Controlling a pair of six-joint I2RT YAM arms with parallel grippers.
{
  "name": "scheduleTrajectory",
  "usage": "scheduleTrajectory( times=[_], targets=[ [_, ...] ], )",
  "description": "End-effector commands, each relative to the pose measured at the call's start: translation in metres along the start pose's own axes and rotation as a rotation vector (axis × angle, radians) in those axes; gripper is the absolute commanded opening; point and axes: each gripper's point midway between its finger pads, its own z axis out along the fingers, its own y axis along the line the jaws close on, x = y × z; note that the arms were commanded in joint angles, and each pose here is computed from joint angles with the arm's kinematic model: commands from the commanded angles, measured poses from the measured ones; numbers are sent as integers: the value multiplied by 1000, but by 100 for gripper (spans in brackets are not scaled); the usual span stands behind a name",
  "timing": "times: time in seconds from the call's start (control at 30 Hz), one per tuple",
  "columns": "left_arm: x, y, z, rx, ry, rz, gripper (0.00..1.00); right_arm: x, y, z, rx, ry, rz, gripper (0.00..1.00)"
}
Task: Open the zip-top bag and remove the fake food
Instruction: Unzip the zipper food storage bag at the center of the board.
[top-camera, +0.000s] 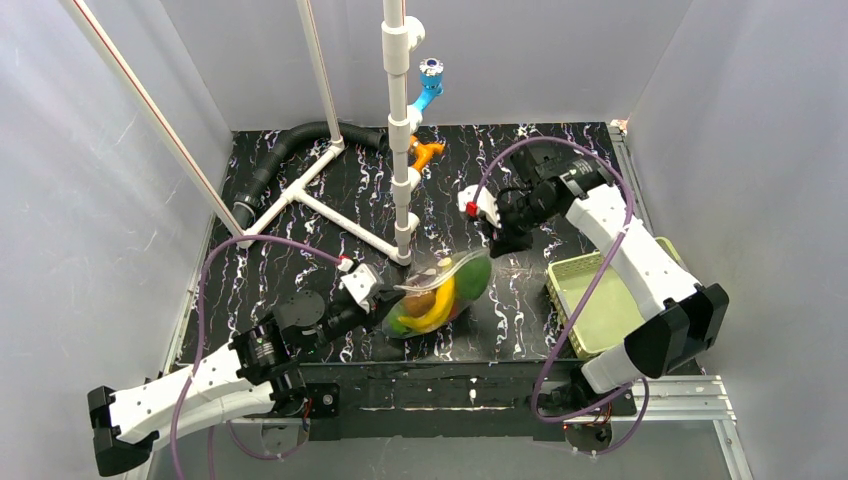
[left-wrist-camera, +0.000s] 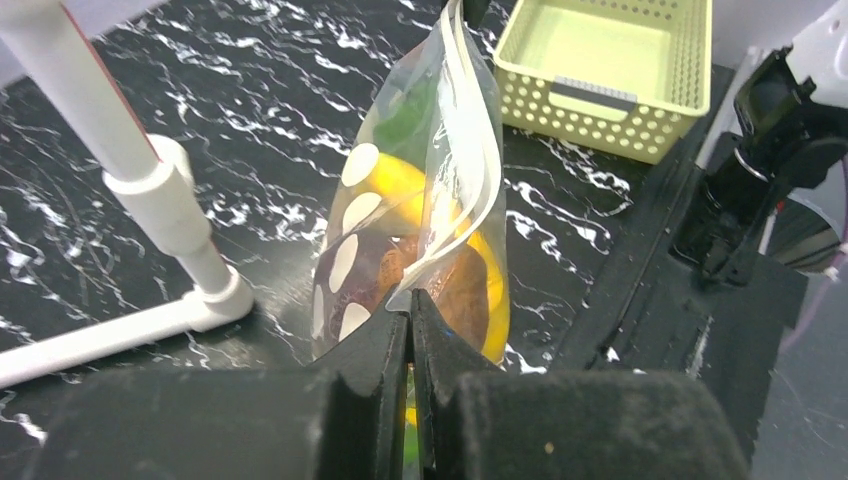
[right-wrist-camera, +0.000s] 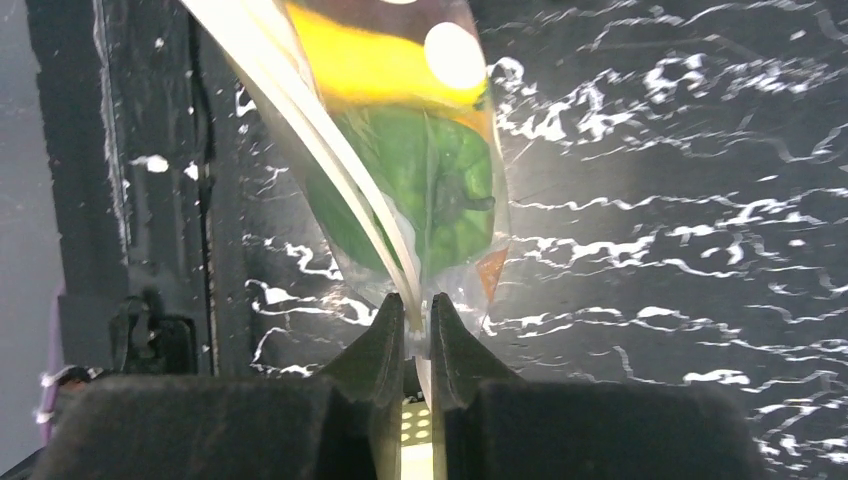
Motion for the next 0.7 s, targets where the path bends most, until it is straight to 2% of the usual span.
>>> scheduleTrajectory(
  times=[0.0, 0.47, 0.67],
  targets=[
    [12, -11, 0, 49, 20, -58, 0, 10, 7, 2, 30, -4, -37, 1],
    [30, -29, 4, 125, 79, -128, 0, 35, 44, 21, -45, -18, 17, 1],
    [29, -30, 5, 131, 72, -139, 0, 48, 45, 23, -17, 13, 10, 1]
  ],
)
